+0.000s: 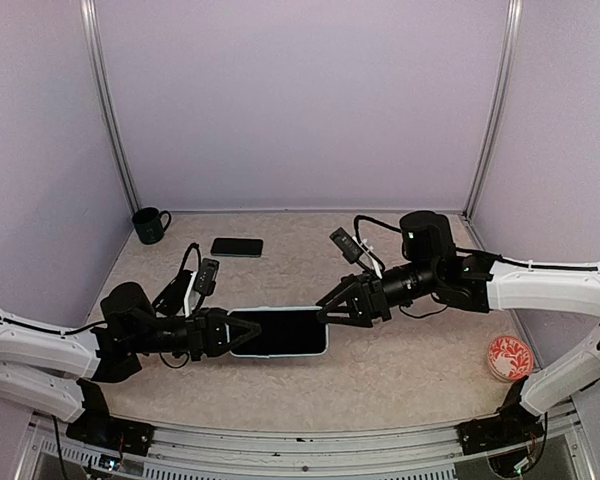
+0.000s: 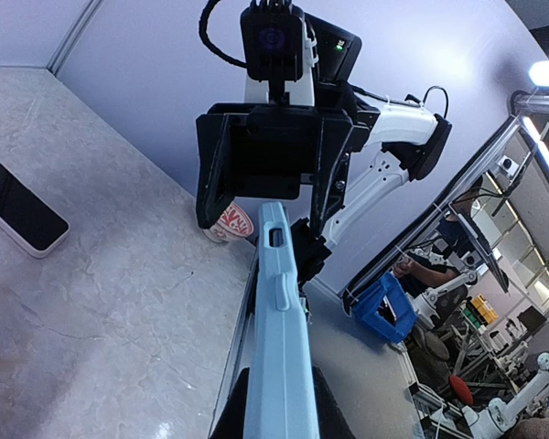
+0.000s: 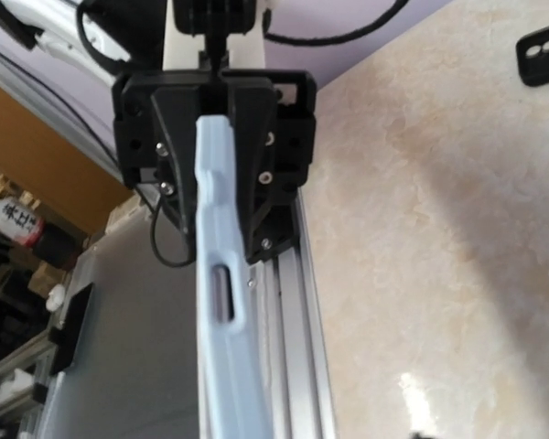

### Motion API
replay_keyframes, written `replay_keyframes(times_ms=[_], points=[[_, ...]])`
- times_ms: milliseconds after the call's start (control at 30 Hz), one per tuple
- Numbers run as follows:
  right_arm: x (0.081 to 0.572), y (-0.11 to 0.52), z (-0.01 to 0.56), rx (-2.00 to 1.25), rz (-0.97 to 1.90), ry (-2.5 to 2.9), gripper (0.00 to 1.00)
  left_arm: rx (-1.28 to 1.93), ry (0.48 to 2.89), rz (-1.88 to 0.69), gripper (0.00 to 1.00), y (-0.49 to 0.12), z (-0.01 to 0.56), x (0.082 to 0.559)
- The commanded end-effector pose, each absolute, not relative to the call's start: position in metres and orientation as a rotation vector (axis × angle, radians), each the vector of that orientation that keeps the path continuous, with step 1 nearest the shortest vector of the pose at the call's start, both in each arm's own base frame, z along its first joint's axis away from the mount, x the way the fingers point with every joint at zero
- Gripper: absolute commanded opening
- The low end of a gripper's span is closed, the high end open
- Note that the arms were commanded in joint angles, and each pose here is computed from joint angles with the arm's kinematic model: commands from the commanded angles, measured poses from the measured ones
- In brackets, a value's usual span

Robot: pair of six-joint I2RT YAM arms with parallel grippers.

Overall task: Put the phone into the phone case
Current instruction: Press the phone case against the phone.

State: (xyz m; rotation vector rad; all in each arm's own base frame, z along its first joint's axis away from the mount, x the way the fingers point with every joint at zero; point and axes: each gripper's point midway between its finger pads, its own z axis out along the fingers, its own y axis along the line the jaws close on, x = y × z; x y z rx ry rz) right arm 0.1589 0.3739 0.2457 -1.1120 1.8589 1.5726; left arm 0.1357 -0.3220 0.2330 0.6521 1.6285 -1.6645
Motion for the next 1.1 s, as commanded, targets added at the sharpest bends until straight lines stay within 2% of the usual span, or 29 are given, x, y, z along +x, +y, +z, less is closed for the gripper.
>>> replay_keyframes(times_ms=[0,67,167,200,633,933,1067], points=[[0.156,0.378,0.257,-1.153,1.634,1.814,0.54,0.676,1.499,-1.701,0.0,-0.324,0.261,0.131],[0.154,0.378,0.256,-1.162,1.649,1.816,0.38,0.674,1.497,-1.699,0.0,-0.324,0.262,0.132],[0.151,0.378,0.253,-1.179,1.661,1.83,0.05,0.67,1.501,-1.691,0.0,-0.325,0.262,0.133],[0.151,0.378,0.252,-1.181,1.663,1.835,0.0,0.669,1.503,-1.688,0.0,-0.324,0.262,0.133],[0.122,0.353,0.284,-1.255,1.939,1.659,0.0,0.689,1.514,-1.645,0.0,-0.322,0.259,0.133],[0.123,0.339,0.292,-1.245,1.962,1.651,0.37,0.696,1.508,-1.645,0.0,-0.321,0.26,0.133],[0.138,0.342,0.284,-1.204,1.853,1.724,0.52,0.713,1.51,-1.652,0.0,-0.322,0.26,0.131]])
